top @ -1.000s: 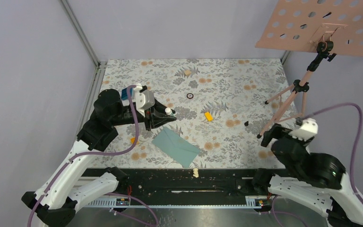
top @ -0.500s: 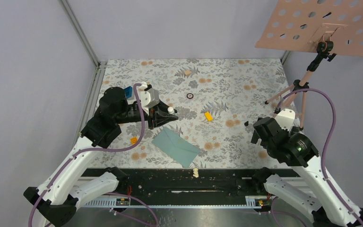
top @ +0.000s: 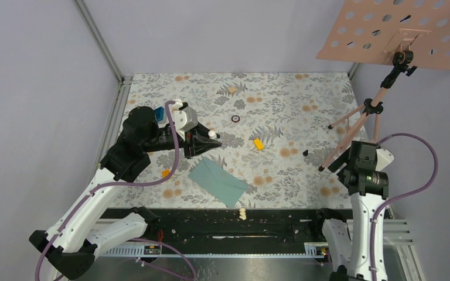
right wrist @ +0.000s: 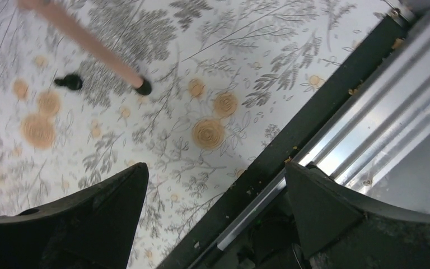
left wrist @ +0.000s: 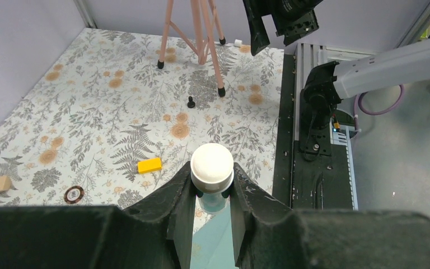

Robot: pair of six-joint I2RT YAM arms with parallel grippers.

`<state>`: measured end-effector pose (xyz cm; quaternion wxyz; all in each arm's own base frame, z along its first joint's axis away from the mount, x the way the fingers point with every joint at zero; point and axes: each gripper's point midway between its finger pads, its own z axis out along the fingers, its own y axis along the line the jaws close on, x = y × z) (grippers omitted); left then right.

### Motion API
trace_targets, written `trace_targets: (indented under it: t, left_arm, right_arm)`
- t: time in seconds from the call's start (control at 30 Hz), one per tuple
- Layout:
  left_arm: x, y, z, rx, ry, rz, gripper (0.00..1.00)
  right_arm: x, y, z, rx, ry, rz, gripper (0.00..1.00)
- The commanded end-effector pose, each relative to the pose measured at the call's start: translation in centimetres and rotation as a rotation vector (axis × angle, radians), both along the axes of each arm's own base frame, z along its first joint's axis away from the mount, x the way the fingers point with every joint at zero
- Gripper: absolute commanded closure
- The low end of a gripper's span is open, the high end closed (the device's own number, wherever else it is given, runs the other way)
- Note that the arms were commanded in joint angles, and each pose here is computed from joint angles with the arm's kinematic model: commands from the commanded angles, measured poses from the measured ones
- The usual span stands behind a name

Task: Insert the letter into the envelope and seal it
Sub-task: Pick up the solid glue cap from the center of the board.

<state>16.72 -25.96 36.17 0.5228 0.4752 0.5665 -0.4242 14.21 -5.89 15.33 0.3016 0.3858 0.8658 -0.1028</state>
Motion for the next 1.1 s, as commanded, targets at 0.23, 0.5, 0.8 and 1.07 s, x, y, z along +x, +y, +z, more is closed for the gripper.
trace_targets:
  t: [0.23,0.5,0.8,1.07]
  left_arm:
    - [0.4,0.1,3.1,-0.058,-0.078,0.032,1.0]
    - [0.2,0.3,3.4,-0.057,-0.078,0.037,1.0]
    - [0.3,0.4,3.6,-0.05,-0.074,0.055,1.0]
    - [0.6,0.1,3.6,-0.038,-0.064,0.049,1.0]
  right_arm:
    - [-0.7,-8.6,-0.7,-0.221,-0.068,-0.545,0.02]
    - [-0.2,-11.3,-3.7,-0.211,-0.077,-0.731,0.05]
    - [0.5,-14.2,-5.3,-0.157,-0.068,-0.838,0.07]
    - [2.4,-16.9,-4.6,-0.234,-0.221,-0.918,0.11]
